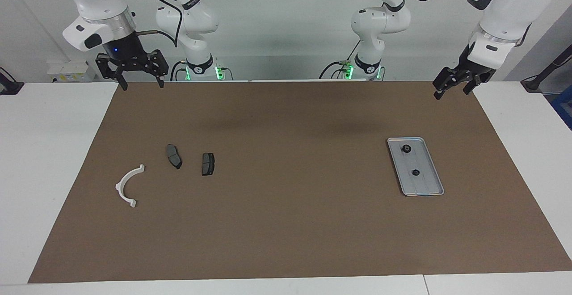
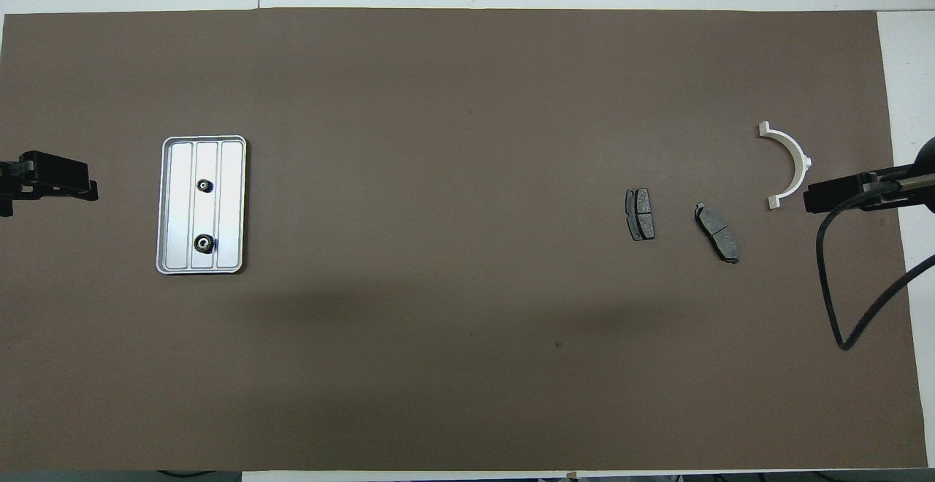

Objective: Place bearing gear from tray to pile

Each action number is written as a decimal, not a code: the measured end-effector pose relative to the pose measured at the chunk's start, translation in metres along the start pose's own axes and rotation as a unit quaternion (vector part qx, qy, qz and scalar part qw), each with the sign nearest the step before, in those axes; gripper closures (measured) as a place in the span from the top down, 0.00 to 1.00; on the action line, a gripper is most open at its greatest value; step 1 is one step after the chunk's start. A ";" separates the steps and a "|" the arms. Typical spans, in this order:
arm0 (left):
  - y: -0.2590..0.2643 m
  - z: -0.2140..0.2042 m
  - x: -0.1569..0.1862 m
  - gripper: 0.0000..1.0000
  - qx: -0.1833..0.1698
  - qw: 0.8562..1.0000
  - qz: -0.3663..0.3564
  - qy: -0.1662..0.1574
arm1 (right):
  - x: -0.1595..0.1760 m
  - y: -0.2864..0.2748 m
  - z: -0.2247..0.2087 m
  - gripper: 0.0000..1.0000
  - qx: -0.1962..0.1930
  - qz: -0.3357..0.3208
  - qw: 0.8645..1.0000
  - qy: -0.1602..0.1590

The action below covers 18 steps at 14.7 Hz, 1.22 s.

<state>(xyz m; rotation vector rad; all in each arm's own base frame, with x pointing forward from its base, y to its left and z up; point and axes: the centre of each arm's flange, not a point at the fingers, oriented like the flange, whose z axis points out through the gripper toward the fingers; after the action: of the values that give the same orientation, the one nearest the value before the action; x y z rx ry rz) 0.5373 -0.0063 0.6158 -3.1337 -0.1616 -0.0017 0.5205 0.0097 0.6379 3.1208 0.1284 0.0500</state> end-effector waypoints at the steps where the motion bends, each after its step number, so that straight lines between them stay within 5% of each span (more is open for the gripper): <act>1: 0.002 0.000 0.000 1.00 0.000 1.000 0.002 -0.001 | 0.000 0.000 0.000 1.00 0.000 0.000 1.000 0.000; 13: 0.002 0.005 0.005 1.00 -0.002 1.000 0.003 0.020 | 0.000 -0.001 -0.001 1.00 0.002 -0.001 1.000 0.000; 18: 0.012 0.055 0.008 1.00 -0.002 1.000 0.011 0.022 | -0.001 -0.011 0.000 1.00 0.003 -0.010 1.000 -0.003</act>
<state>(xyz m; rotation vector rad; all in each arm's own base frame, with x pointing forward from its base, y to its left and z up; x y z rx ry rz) 0.5462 -0.0170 0.5612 -3.1370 -0.1271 -0.0711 0.5190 0.0207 0.6377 3.1242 0.1595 0.0386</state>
